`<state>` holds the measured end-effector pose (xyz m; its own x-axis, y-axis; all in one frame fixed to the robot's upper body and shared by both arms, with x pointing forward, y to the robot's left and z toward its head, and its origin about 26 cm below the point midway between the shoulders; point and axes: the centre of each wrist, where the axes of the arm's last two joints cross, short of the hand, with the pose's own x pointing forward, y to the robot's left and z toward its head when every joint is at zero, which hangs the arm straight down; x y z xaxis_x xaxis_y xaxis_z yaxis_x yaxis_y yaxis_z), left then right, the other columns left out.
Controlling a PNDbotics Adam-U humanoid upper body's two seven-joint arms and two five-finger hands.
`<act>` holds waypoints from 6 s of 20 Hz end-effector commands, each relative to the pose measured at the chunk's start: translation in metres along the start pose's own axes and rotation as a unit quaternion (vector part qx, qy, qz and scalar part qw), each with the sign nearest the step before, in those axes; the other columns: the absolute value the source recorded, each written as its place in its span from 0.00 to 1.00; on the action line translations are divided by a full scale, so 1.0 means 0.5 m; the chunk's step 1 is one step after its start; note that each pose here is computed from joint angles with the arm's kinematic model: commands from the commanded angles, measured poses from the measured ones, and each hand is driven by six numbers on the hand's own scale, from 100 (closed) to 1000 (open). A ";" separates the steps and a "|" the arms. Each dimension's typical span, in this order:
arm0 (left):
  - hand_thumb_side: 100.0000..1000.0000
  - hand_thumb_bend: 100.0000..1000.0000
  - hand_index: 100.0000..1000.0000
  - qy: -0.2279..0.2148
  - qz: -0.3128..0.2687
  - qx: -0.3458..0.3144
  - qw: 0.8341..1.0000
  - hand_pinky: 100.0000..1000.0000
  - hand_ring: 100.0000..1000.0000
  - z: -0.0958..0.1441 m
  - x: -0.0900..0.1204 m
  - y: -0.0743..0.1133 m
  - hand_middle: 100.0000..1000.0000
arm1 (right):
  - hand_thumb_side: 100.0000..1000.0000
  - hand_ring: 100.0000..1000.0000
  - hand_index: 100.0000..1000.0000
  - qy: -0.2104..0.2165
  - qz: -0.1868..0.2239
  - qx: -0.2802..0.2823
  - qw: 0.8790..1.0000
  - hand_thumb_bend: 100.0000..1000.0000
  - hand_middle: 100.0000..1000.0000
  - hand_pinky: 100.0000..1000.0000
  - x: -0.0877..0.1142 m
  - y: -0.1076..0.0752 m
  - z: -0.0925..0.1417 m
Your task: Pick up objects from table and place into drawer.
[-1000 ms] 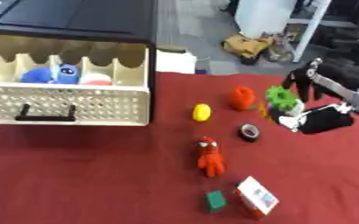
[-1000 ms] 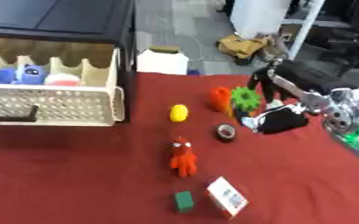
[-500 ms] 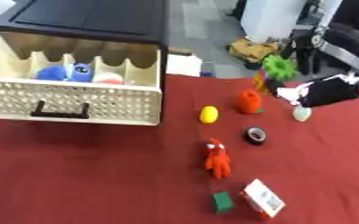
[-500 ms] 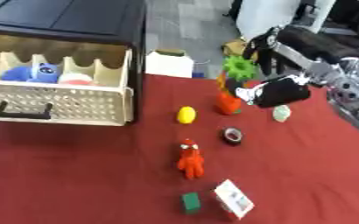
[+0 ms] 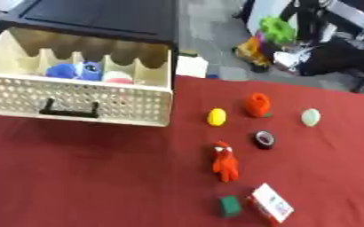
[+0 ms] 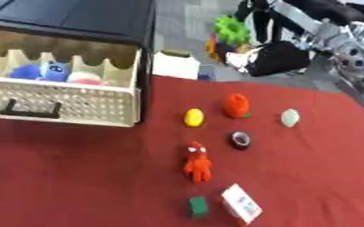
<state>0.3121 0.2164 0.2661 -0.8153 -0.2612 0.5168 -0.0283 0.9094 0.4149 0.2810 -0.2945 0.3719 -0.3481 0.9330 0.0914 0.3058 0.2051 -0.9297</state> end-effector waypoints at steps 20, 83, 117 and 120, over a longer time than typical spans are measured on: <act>1.00 0.00 0.75 -0.025 0.017 -0.018 0.999 0.35 0.26 -0.019 0.021 -0.013 0.31 | 0.43 0.43 0.36 -0.038 -0.045 -0.104 0.993 0.14 0.20 0.30 0.070 -0.079 -0.027; 1.00 0.00 0.74 -0.043 0.053 -0.038 0.997 0.35 0.26 -0.042 0.041 -0.041 0.31 | 0.43 0.45 0.42 -0.036 -0.030 -0.050 0.998 0.14 0.24 0.32 0.108 0.018 -0.139; 1.00 0.00 0.73 -0.040 0.058 -0.039 0.997 0.35 0.26 -0.040 0.040 -0.044 0.31 | 0.57 0.73 0.82 -0.027 0.021 -0.016 0.999 0.42 0.58 0.61 0.102 0.034 -0.141; 1.00 0.00 0.73 -0.039 0.058 -0.039 0.997 0.35 0.26 -0.040 0.039 -0.044 0.31 | 0.57 0.74 0.82 -0.029 0.024 -0.013 0.999 0.46 0.60 0.62 0.102 0.031 -0.141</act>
<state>0.3110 0.1857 0.2772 -0.8428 -0.1375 0.5203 0.1080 0.9039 0.4139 0.3371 -0.2194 0.3758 -0.3866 0.9210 0.0479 0.3125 0.1797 -0.9328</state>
